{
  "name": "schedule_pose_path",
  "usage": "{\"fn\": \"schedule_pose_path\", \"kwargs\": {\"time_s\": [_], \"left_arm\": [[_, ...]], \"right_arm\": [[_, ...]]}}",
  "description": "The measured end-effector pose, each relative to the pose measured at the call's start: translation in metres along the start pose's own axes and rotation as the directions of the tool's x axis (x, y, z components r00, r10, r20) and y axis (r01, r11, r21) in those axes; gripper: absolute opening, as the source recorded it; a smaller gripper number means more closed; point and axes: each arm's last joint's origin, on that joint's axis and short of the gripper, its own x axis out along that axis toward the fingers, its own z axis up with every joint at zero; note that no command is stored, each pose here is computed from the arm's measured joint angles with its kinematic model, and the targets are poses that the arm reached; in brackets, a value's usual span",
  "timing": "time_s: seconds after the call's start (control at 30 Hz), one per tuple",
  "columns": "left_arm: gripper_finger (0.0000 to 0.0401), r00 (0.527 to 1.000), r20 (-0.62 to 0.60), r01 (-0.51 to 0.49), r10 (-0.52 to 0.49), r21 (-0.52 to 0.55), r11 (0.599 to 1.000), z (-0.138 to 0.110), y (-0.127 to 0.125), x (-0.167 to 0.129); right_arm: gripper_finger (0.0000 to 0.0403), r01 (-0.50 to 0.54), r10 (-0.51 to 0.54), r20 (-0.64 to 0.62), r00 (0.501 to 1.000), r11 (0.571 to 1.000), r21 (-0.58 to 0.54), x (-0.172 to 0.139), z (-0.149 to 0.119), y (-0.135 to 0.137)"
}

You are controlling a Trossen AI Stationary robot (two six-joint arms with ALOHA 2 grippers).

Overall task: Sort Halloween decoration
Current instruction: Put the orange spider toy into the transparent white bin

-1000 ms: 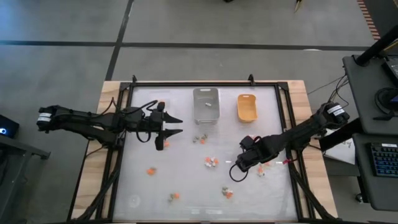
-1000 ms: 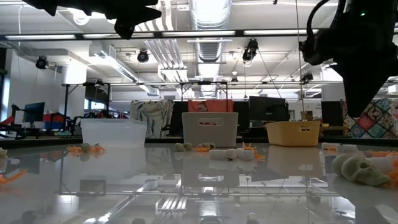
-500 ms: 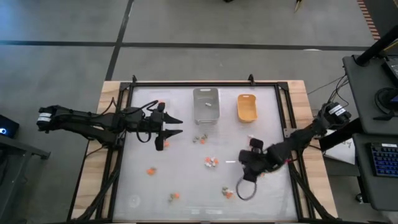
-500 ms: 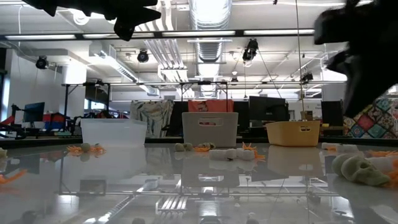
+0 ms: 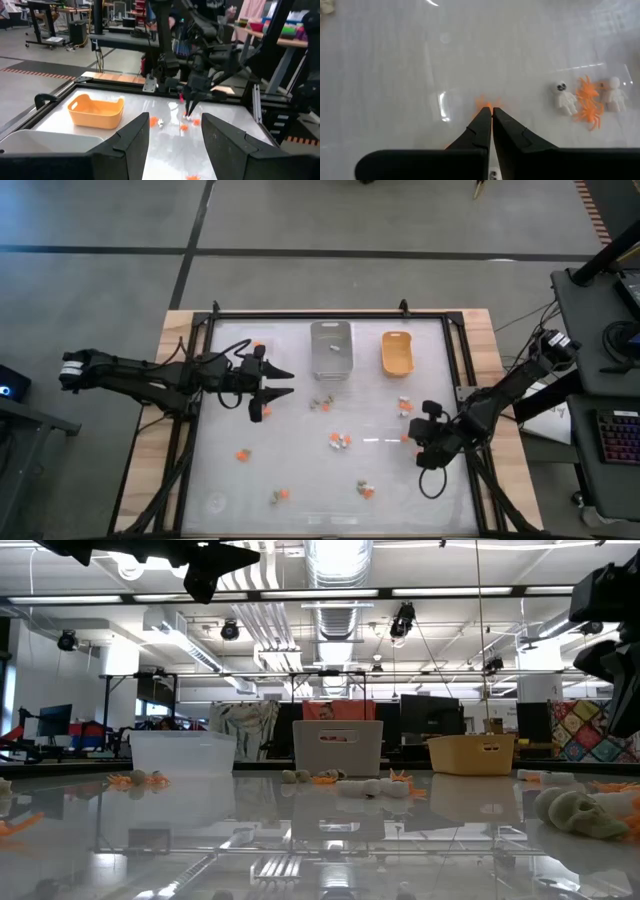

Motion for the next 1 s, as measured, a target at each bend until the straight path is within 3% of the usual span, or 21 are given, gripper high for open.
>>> {"fn": "schedule_pose_path", "kwargs": {"time_s": [0.23,0.73,1.0], "left_arm": [[0.0165,1.0,0.029,0.003,-0.003,-0.003,1.0,0.003,0.0,0.001],[0.0165,0.999,0.034,0.004,-0.003,-0.012,1.0,-0.005,-0.001,0.021],[0.0165,1.0,0.027,0.002,-0.002,-0.012,1.0,-0.007,-0.001,0.023]], "right_arm": [[0.0035,-0.038,0.036,0.035,0.999,0.997,0.074,0.006,-0.004,0.0],[0.0215,0.056,-0.051,-0.043,0.998,0.99,0.131,0.029,-0.005,0.013],[0.0228,0.101,-0.091,-0.074,0.993,0.986,0.136,0.041,-0.008,0.014]]}}
